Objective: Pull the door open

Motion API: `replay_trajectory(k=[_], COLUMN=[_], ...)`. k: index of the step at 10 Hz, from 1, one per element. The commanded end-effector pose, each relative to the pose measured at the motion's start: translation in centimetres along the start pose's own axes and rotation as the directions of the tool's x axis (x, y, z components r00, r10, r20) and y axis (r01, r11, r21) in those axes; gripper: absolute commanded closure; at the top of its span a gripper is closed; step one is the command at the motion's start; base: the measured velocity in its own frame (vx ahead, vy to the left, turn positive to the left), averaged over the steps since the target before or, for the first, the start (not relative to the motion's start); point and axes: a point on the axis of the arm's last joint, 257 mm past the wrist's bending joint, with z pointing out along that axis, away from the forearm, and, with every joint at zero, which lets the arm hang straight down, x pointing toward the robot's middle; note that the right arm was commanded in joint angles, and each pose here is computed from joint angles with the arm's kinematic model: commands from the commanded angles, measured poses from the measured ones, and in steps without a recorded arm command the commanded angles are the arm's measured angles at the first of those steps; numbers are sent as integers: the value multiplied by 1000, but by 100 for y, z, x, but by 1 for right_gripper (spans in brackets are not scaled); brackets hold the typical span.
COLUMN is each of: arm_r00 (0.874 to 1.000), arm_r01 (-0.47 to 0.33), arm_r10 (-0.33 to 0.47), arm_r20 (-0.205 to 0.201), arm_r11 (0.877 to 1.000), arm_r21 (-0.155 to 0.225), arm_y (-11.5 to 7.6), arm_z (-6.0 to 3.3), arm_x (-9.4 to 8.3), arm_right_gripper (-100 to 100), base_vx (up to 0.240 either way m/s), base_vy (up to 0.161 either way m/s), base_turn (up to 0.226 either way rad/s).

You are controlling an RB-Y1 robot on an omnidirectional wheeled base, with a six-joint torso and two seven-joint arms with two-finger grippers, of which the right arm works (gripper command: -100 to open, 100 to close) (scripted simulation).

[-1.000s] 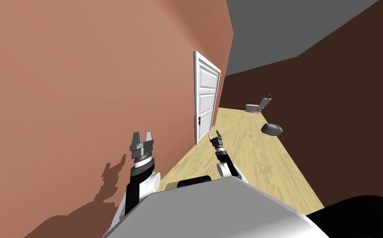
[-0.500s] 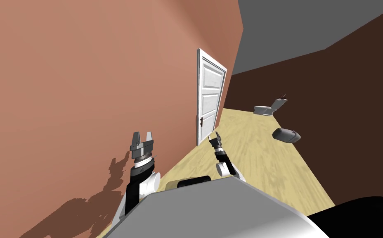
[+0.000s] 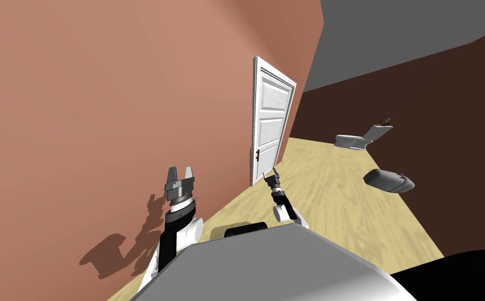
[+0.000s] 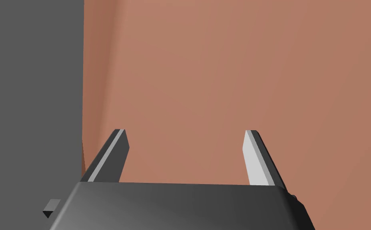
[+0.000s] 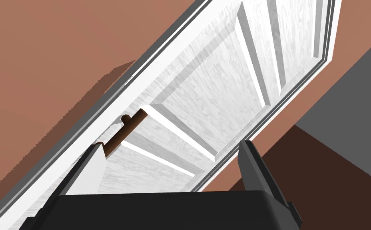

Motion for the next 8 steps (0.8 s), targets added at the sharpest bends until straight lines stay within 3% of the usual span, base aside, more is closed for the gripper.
replay_trajectory(k=[1,5,8], arm_r00=[999,992,978], arm_r01=[-36,-118,-197], arm_r10=[36,117,195], arm_r20=[11,41,73], arm_r11=[999,993,980], arm_r21=[6,17,22], arm_y=[-64,-193,-312], arm_z=[-2,-10,-24], arm_x=[-61,-224,-388], arm_right_gripper=[-100,-100,-100], base_vx=[45,50,53], base_vy=[-130,-101,-154], base_turn=[170,169,212])
